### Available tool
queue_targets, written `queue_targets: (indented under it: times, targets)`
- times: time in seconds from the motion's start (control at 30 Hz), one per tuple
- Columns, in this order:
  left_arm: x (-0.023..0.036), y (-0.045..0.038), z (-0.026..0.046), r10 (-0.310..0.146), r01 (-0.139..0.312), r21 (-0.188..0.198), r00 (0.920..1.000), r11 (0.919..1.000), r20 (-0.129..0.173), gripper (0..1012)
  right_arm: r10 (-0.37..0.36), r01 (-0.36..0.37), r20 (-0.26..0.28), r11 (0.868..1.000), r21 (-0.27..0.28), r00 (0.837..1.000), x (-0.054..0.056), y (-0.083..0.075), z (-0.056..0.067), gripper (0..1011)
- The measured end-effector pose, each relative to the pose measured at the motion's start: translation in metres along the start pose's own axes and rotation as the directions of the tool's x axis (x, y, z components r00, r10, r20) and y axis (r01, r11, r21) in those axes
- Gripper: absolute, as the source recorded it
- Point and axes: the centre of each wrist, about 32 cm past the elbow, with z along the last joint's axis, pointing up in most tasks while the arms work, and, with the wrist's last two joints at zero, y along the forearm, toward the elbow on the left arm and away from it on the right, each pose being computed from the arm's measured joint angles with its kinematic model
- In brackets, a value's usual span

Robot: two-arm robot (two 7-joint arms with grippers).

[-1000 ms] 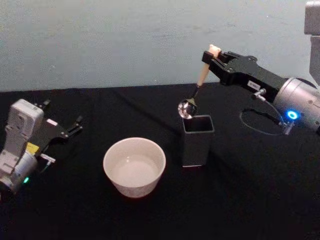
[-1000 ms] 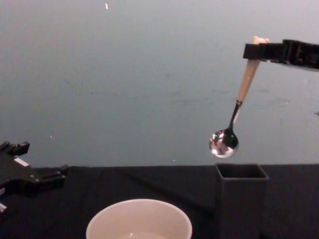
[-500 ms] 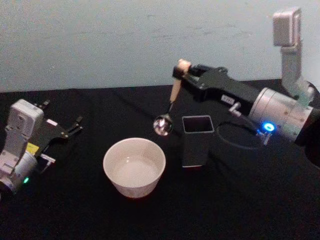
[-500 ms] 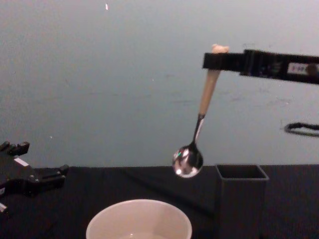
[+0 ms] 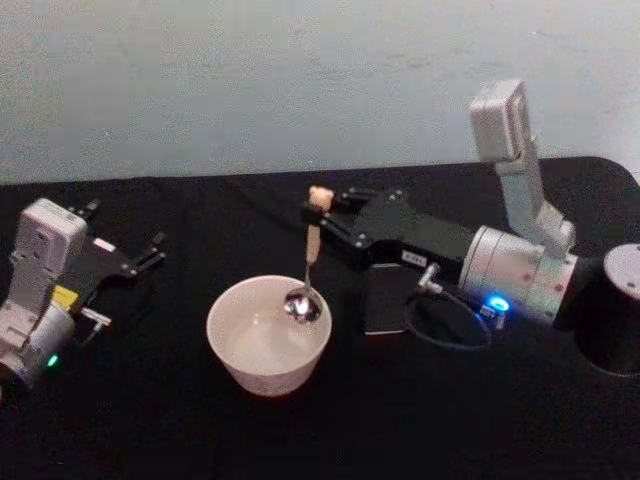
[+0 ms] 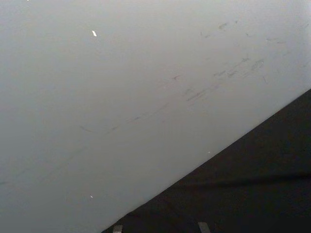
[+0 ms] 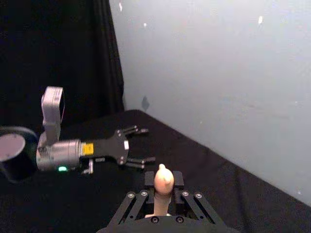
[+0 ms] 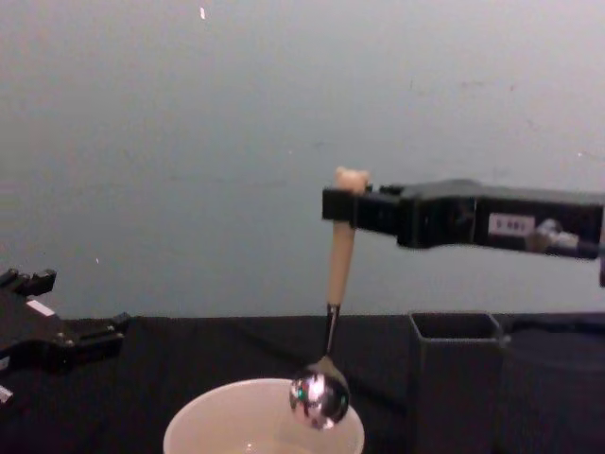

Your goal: Pick up the stirring spoon with one hand, stir inside the cup, then place it back in its original position.

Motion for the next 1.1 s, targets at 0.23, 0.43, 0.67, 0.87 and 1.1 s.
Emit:
queue_targets:
  times: [0.23,0.43,0.67,0.87,1.1]
  targets:
    - [0.0000,0.0000,0.0000,0.000,0.000,0.000,1.0000,1.0000,0.000,1001,0.014,-0.013,0.022,1.000,-0.028,1.000,-0.001,0.005,-0.013,213]
    - [0.0000,0.0000,0.0000,0.000,0.000,0.000,1.0000,1.0000,0.000,1001,0.022,-0.020,0.034,0.999,-0.047,0.999,-0.003,0.010,-0.021,213]
    - [0.0000,0.0000,0.0000,0.000,0.000,0.000,1.0000,1.0000,0.000,1001,0.035,-0.032,0.047,0.997,-0.071,0.998,-0.006,0.016,-0.029,213]
    - [0.0000,0.0000,0.0000,0.000,0.000,0.000,1.0000,1.0000,0.000,1001,0.052,-0.047,0.055,0.995,-0.089,0.997,-0.011,0.021,-0.034,214]
    - [0.0000,0.0000,0.0000,0.000,0.000,0.000,1.0000,1.0000,0.000,1001,0.071,-0.066,0.053,0.993,-0.101,0.996,-0.018,0.026,-0.038,213]
